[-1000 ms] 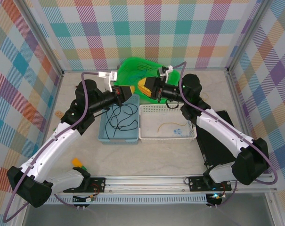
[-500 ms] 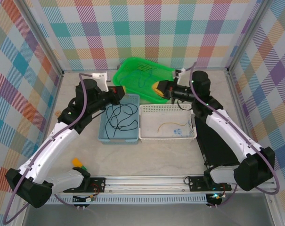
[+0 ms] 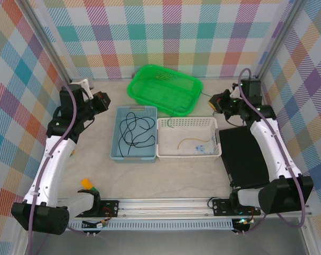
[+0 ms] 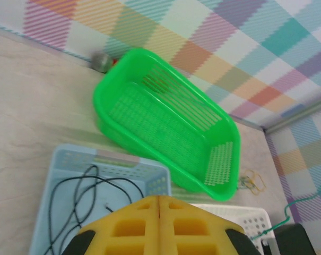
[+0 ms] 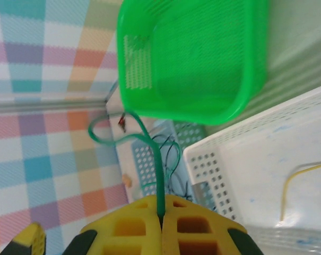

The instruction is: Untangle the cables

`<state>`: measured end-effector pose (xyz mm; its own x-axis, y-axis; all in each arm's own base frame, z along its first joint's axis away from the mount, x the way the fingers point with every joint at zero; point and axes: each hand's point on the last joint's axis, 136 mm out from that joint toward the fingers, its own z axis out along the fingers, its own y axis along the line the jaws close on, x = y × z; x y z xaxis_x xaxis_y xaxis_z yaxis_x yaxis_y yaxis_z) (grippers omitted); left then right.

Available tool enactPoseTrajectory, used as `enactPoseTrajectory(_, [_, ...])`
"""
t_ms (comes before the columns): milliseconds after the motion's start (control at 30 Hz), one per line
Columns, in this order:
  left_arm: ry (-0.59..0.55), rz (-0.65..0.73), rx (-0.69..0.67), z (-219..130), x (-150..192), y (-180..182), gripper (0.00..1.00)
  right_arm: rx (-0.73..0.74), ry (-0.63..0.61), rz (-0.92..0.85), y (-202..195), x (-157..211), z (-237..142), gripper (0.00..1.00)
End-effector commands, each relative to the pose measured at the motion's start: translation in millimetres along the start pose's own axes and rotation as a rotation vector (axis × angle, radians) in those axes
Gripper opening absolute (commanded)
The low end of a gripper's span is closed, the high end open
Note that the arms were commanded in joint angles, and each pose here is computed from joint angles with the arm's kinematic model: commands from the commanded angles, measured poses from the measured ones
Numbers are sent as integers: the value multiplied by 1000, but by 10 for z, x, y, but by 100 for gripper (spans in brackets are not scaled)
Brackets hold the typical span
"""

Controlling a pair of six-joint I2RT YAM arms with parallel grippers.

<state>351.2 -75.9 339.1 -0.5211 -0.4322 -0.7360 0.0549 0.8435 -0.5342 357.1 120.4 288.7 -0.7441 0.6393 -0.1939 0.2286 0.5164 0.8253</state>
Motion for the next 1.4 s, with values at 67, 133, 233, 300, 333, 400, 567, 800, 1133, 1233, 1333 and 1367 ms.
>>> enactPoseTrajectory(67, [18, 31, 43, 4, -47, -64, 0, 36, -1, -44, -6, -87, -10, 0])
enactPoseTrajectory(133, [23, 34, 51, 55, -50, -61, 0, 3, -5, -59, 68, -115, 9, 0])
enactPoseTrajectory(233, [36, 63, 131, 126, -51, -186, 0, -55, -1, -57, 213, -162, 39, 0])
enactPoseTrajectory(300, [33, 66, 154, 155, -58, -218, 2, -101, 9, -46, 343, -195, 51, 0])
enactPoseTrajectory(333, [34, 71, 162, 163, -58, -233, 13, -121, 12, -39, 395, -209, 57, 0])
enactPoseTrajectory(400, [52, 73, 175, 180, -34, -248, 44, -172, 14, -29, 538, -238, 49, 0])
enactPoseTrajectory(567, [76, 81, 200, 178, 74, -250, 81, -217, 20, -18, 709, -308, 176, 0])
enactPoseTrajectory(800, [132, 96, 259, 154, 293, -273, 100, -217, -17, -61, 929, -421, 607, 0])
enactPoseTrajectory(1133, [175, 91, 216, 167, 512, -99, 100, -115, -61, -113, 949, -536, 1613, 0])
enactPoseTrajectory(1233, [191, 96, 211, 176, 562, -70, 100, -84, -65, -112, 905, -540, 1874, 1])
enactPoseTrajectory(1333, [198, 109, 205, 182, 579, -50, 100, -51, -54, -116, 819, -547, 2071, 40])
enactPoseTrajectory(1367, [201, 114, 203, 187, 582, -43, 100, -32, -50, -129, 789, -541, 2106, 51])
